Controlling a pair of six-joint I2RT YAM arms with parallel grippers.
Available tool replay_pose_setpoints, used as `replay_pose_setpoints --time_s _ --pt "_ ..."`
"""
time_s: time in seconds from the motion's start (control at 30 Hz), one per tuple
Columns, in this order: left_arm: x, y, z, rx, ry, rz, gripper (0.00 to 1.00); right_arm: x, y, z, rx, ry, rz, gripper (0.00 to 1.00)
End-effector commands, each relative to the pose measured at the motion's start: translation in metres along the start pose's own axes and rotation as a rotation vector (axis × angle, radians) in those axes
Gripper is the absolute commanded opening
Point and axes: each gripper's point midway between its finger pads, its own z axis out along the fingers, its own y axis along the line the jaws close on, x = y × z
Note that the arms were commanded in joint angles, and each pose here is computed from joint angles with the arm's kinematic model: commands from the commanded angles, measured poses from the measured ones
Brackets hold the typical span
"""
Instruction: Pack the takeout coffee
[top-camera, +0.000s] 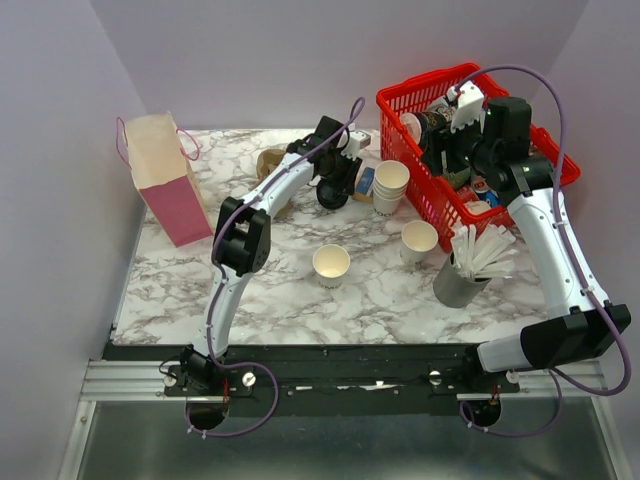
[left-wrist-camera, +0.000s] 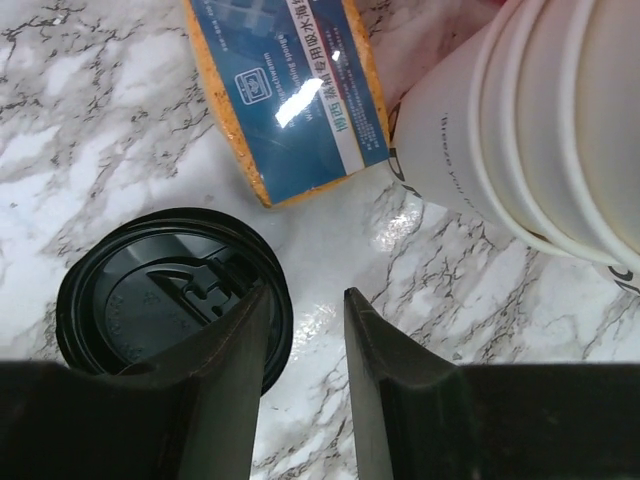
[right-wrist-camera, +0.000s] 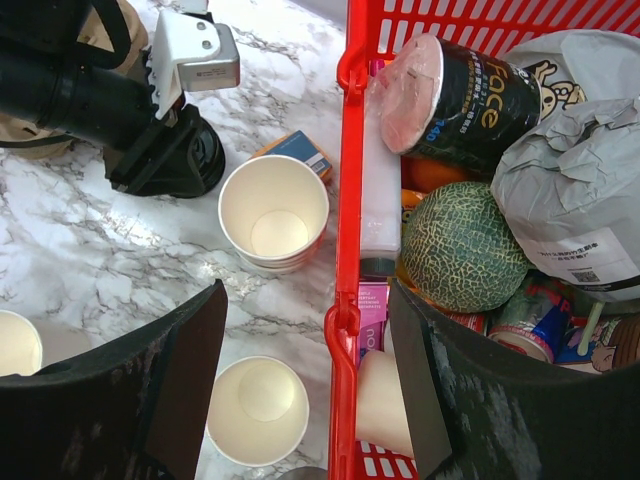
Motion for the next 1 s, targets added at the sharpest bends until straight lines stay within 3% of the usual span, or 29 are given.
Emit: replay_pose_setpoints --time_s 0.0,0.97 --pt "-0.004 0.007 0.001 -0.030 -0.010 -0.003 0.42 0.003 0.002 0.001 -0.014 0.006 0.014 0.74" --pt "0.012 0.012 0.009 -0.041 0.038 -0.003 0.26 0.001 0.002 0.003 -0.019 0.007 0.016 0.74"
